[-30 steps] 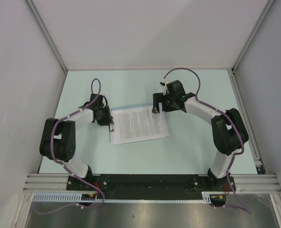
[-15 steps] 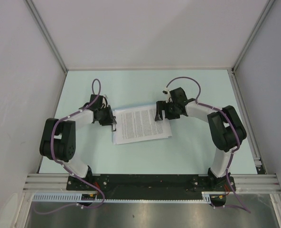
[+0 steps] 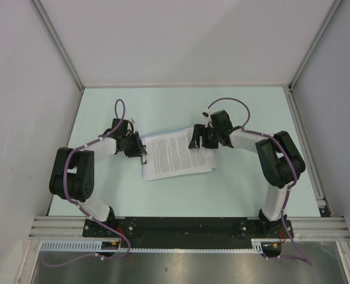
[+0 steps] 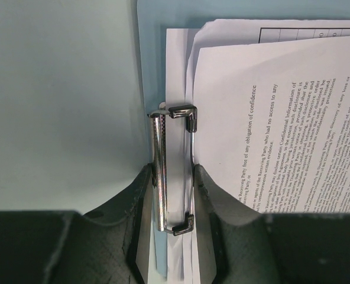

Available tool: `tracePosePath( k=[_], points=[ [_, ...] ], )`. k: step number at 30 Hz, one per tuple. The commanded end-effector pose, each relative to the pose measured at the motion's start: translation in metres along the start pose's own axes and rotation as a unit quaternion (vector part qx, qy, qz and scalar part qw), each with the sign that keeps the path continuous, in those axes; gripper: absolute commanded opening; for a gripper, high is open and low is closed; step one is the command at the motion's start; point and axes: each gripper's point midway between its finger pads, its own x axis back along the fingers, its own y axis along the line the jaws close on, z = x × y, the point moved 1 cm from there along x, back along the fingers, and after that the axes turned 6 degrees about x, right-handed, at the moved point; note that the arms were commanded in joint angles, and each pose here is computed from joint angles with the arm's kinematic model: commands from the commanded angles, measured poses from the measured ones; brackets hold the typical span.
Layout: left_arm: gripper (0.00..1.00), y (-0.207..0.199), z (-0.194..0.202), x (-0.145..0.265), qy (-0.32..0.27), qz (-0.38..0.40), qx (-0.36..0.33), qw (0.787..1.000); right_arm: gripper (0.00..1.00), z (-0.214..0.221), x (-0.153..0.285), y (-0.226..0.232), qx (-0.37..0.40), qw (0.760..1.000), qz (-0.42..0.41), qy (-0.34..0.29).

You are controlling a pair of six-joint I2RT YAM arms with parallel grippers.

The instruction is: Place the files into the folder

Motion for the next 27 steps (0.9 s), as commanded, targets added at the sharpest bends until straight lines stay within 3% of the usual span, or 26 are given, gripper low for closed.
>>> tracePosePath(
  k=[1, 14, 20, 22, 23, 27],
  points=[
    [0.00, 0.003, 0.031, 0.000, 0.052, 0.011, 0.027, 0.998, 0.79, 0.016, -0.014, 0.000, -0.018, 1.000, -0.007, 0.020],
    [0.00, 0.001, 0.028, 0.005, 0.052, 0.038, 0.042, 0.997, 0.74, 0.032, -0.019, -0.012, -0.047, 0.998, 0.000, 0.028],
    [0.00, 0.008, 0.025, 0.002, 0.050, -0.033, -0.002, 0.998, 0.83, 0.023, -0.011, -0.003, -0.039, 0.999, -0.009, 0.014],
    [0.07, 0.004, 0.021, 0.003, 0.044, -0.038, -0.006, 0.998, 0.84, 0.016, -0.011, 0.000, -0.035, 0.999, -0.017, 0.001],
    [0.21, 0.003, 0.021, 0.004, 0.043, -0.040, -0.009, 0.998, 0.84, 0.015, -0.012, 0.001, -0.036, 0.999, -0.022, 0.000],
    [0.56, 0.004, 0.015, 0.007, 0.028, -0.073, -0.026, 0.997, 0.84, 0.019, -0.015, 0.001, -0.040, 0.999, -0.025, 0.005]
  ],
)
